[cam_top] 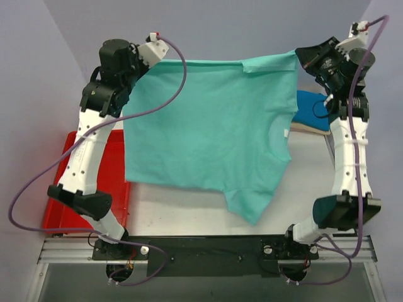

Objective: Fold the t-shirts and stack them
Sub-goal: Flatten out the tshirt

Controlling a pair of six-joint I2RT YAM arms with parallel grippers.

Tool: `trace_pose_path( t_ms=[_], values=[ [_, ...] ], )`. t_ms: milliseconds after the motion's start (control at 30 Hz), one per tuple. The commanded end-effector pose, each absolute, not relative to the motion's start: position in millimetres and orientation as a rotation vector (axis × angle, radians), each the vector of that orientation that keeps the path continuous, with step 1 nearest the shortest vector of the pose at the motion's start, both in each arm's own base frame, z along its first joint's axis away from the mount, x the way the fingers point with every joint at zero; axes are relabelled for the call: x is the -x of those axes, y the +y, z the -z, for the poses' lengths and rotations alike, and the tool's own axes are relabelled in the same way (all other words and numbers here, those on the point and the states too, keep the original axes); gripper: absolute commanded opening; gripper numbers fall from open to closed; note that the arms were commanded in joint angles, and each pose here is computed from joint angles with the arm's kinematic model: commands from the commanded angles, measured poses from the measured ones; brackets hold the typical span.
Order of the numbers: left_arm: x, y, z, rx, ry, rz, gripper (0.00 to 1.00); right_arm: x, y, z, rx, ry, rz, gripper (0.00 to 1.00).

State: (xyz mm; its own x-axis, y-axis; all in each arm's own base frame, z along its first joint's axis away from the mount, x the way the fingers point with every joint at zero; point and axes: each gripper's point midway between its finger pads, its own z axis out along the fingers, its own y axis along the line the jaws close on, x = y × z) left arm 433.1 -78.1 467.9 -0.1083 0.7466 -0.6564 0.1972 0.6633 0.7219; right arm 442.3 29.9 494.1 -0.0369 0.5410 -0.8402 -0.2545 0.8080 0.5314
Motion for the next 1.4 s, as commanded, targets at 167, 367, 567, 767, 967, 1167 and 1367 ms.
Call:
trace_pose_path(
  t_ms=[167, 367, 567, 767, 967, 1167, 1367],
  values=[
    [-464.6, -62.0, -571.4, -0.572, 1.398, -0.637, 0.00, -454.7, 46.3, -602.9, -0.082, 1.249, -0.747, 0.00],
    [-468.1, -64.5, -551.0, -0.660, 1.411, -0.662, 0.00, -448.0, 40.1, -572.4, -0.097, 1.339, -0.697, 0.00],
    [-446.8, -74.9, -455.3, -0.849, 1.495, -0.584, 0.00, -403.3, 37.6, -442.2, -0.222, 1.619, -0.658, 0.00],
    [-390.5, -87.9, -271.3, -1.150, 1.726, -0.420, 0.00, -312.0, 33.6, -263.3, -0.454, 1.959, -0.575, 0.00],
    [-309.8, -83.9, -109.8, -1.410, 1.972, -0.252, 0.00, -232.1, 33.1, -140.4, -0.572, 2.262, -0.478, 0.00],
    [-268.7, -73.5, -64.9, -1.464, 2.130, -0.168, 0.00, -185.9, 51.0, -64.4, -0.720, 2.443, -0.567, 0.00],
    [-254.0, -87.5, -61.9, -1.480, 2.148, -0.025, 0.00, -198.2, 49.0, -53.3, -0.756, 2.392, -0.573, 0.00]
  ],
)
